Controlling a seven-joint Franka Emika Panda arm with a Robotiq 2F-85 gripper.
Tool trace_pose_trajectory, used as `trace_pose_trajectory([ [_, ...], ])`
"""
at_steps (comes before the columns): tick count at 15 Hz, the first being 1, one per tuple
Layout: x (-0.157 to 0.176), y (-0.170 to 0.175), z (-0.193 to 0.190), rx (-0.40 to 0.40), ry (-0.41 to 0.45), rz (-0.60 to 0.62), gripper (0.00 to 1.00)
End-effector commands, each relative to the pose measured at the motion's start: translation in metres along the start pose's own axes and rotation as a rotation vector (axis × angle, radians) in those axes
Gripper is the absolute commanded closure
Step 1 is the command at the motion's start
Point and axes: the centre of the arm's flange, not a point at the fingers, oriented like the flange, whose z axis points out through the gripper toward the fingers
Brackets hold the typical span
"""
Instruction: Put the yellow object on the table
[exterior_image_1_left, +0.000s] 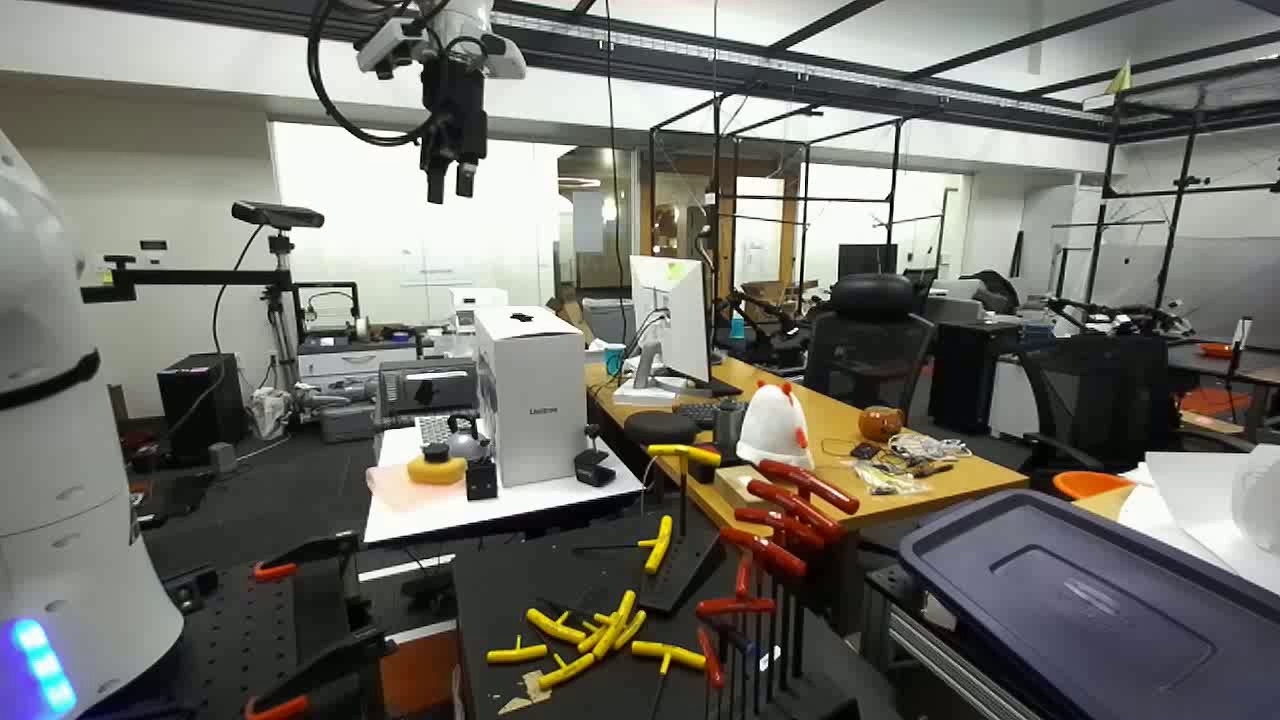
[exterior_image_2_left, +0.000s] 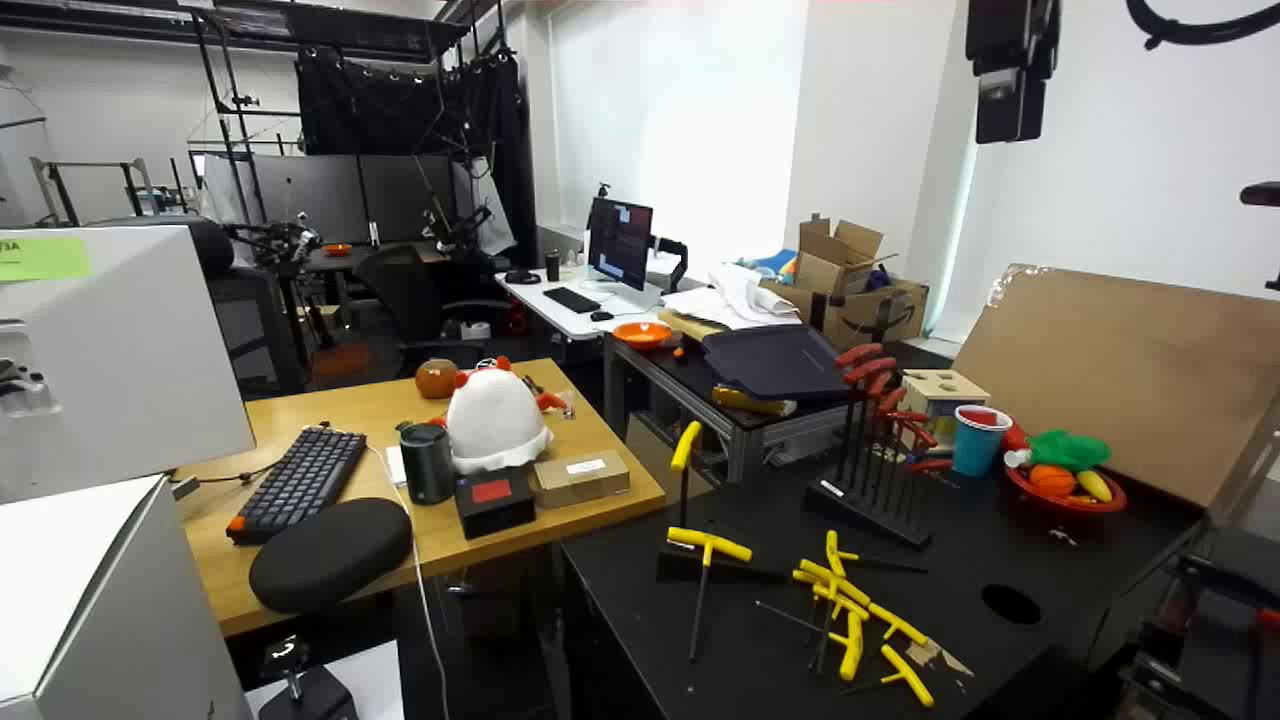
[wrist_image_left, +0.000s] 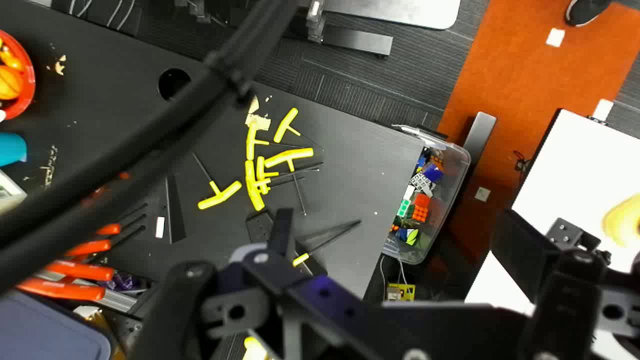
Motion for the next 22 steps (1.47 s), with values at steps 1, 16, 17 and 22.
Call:
trace_pose_trajectory([
  [1,0.0,0.0,0.0,0.0,0.0,0.0,0.0],
  [16,0.005,0.001,0.006,0.006,-0.002,0.001,0.0],
  [17,0.01,0.002,0.01,0.017,-0.007,0.005,0.0],
  [22,0.048,0.015,0.037,0.087,-0.016,0.048,0.0],
])
